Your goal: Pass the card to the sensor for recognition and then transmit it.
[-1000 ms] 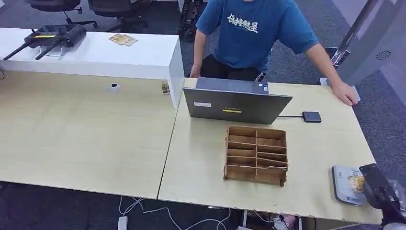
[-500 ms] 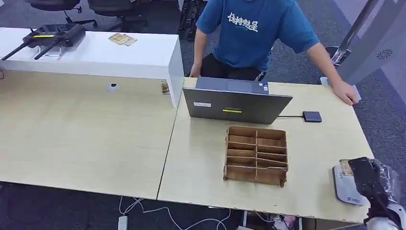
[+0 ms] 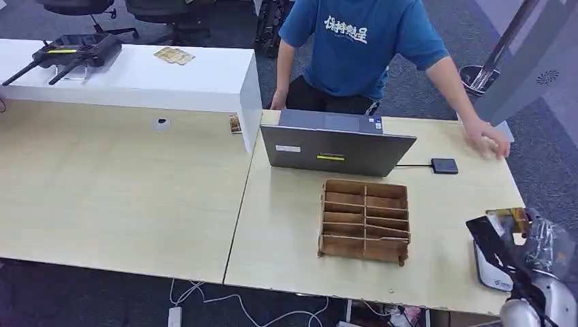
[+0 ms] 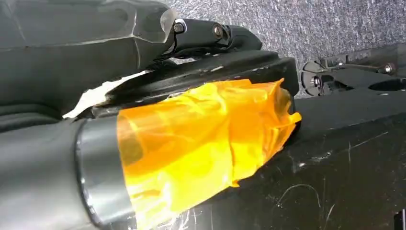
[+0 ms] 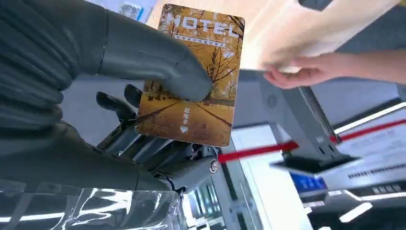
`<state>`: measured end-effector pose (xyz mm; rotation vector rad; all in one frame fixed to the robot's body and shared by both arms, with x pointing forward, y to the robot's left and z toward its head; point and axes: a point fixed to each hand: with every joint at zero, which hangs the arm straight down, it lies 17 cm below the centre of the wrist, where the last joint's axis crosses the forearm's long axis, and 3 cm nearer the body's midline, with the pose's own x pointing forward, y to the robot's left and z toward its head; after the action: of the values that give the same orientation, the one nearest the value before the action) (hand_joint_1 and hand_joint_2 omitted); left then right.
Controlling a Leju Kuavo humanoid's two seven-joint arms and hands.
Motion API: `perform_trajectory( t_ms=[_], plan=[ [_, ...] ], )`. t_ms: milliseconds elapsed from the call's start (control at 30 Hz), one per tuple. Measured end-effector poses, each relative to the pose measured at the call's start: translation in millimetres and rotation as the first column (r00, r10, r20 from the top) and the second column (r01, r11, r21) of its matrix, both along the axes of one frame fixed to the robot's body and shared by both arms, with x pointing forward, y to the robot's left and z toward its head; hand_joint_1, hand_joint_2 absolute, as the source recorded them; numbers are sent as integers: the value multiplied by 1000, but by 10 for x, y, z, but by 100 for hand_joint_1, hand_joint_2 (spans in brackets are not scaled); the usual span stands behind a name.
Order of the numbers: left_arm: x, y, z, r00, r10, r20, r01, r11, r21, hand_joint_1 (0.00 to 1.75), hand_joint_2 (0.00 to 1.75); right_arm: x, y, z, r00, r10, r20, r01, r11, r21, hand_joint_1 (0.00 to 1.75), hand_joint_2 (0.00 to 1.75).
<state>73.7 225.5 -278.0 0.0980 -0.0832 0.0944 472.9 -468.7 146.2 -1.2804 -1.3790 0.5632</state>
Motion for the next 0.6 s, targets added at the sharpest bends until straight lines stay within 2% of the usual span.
perform_trajectory(
  t_ms=[100,333,600],
  plan=[
    [2,-1,1,1000,-4,-3,4,1000,0,0,0,34,154,125,1000,7,27,-5,997,-80,175,175],
    [2,-2,1,1000,-10,-3,10,1000,-1,0,0,99,347,262,998,35,60,-28,993,-115,175,175],
    [8,-9,2,1000,-27,-8,27,1000,-4,0,0,370,806,714,987,85,138,-51,972,-229,175,175]
  ],
)
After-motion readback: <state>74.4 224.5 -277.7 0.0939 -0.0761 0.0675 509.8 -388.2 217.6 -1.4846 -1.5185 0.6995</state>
